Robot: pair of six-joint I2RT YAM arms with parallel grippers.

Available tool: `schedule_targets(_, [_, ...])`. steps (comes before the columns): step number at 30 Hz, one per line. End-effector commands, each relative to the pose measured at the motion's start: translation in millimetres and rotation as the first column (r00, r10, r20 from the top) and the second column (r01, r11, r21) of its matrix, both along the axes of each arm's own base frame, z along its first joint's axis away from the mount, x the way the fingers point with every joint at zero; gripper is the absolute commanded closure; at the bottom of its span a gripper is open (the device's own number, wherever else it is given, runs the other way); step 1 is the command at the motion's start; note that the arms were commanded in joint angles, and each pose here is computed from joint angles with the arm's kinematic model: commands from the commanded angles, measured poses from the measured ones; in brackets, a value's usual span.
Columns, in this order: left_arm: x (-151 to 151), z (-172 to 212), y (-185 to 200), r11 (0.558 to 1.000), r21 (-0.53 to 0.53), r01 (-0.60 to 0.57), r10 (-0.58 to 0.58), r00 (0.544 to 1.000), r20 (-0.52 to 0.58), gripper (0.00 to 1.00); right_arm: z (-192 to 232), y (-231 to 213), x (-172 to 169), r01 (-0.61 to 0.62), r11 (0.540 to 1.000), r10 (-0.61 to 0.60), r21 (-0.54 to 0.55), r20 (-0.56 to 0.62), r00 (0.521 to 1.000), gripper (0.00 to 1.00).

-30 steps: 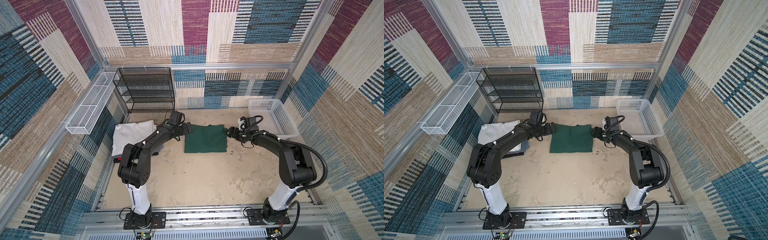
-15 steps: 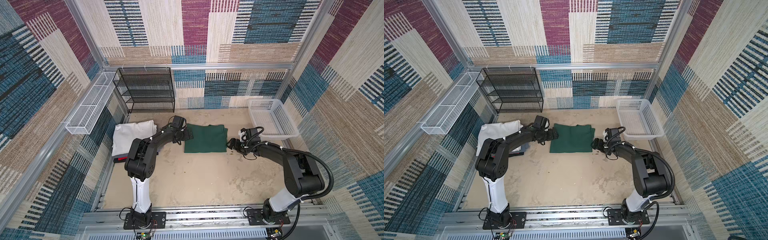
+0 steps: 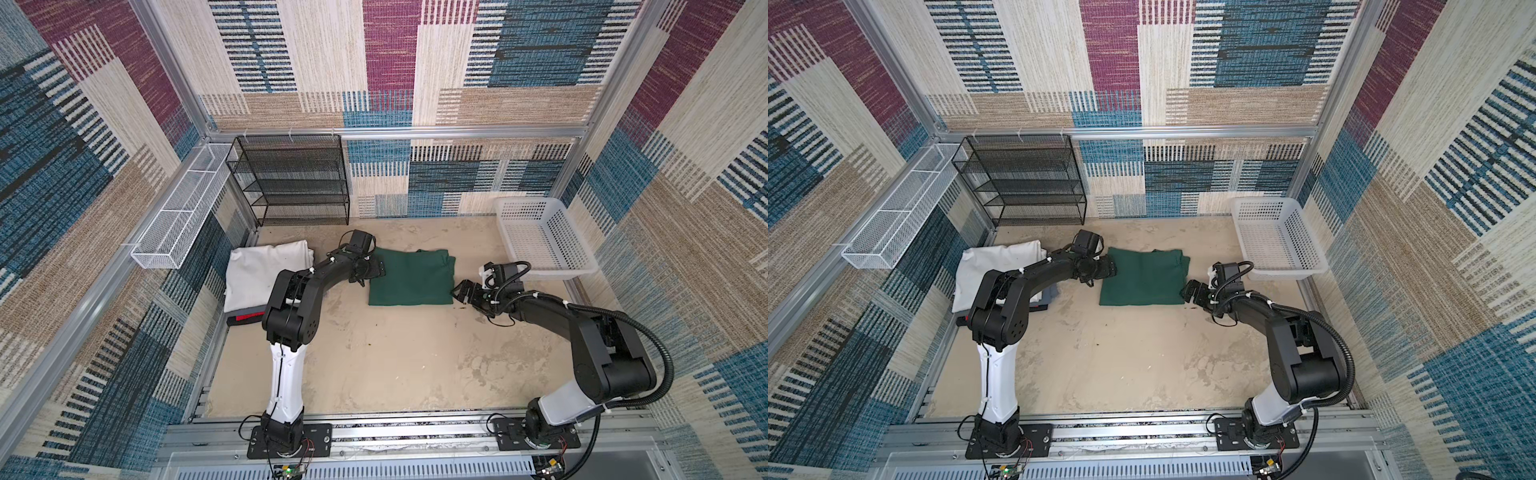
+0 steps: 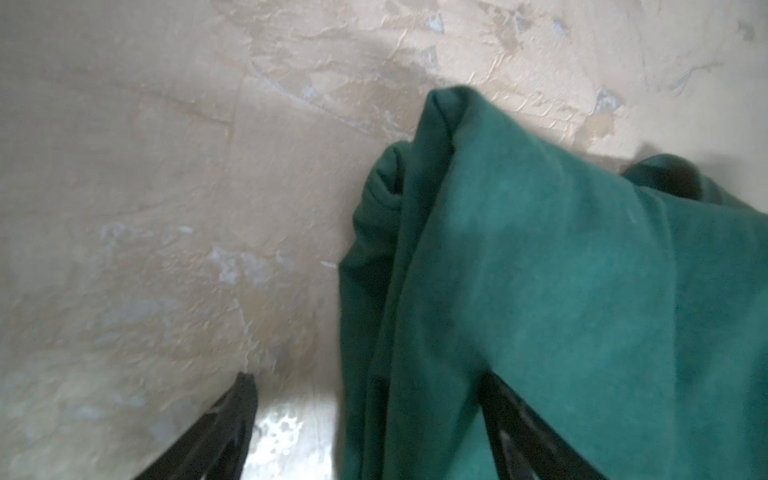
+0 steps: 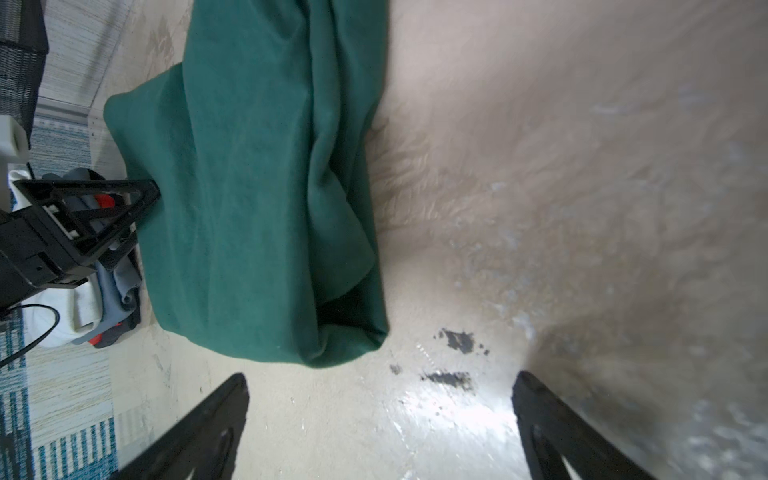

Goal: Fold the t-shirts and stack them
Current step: 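Lay the folded edge down and open both grippers, then grasp the folded green shirt with the left gripper while the right gripper withdraws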

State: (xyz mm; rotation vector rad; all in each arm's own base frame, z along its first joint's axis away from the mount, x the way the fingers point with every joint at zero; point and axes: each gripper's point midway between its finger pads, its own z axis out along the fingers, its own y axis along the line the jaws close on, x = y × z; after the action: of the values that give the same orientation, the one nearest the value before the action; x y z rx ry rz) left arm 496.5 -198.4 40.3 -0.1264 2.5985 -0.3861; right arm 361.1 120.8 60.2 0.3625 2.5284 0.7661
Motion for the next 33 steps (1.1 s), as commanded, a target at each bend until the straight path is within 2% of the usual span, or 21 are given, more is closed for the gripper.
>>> schedule_targets(1, [-11, -15, 4, 1.000, 0.031, 0.003, -0.001, 0.998, -0.066, 0.18, 1, -6, 0, 0.002, 0.999, -0.001, -0.043, 0.022, 1.000, 0.01])
schedule_targets(9, [-9, -25, 0, 0.998, 0.058, 0.000, 0.006, 0.995, -0.101, 0.29, 1, -3, -3, -0.030, 0.999, 0.031, -0.039, 0.024, 0.999, 0.01])
schedule_targets(16, [-11, -31, 0, 0.996, 0.085, -0.001, 0.013, 0.990, -0.143, 0.72, 9, -1, -5, -0.046, 0.998, 0.048, -0.036, 0.058, 0.997, 0.01])
schedule_targets(23, [-7, -26, -6, 0.995, 0.097, 0.019, -0.003, 0.988, -0.155, 1.00, 8, -6, -6, -0.053, 0.996, 0.058, -0.075, 0.067, 0.996, 0.01])
schedule_targets(28, [-2, -4, -7, 0.992, 0.119, 0.044, -0.029, 0.991, -0.130, 1.00, 4, -6, -10, -0.053, 0.996, 0.057, -0.071, 0.068, 0.996, 0.01])
schedule_targets(33, [2, 38, -6, 0.987, 0.139, 0.078, -0.068, 0.995, -0.075, 1.00, 7, -5, -11, -0.049, 0.997, 0.054, -0.053, 0.089, 0.995, 0.01])
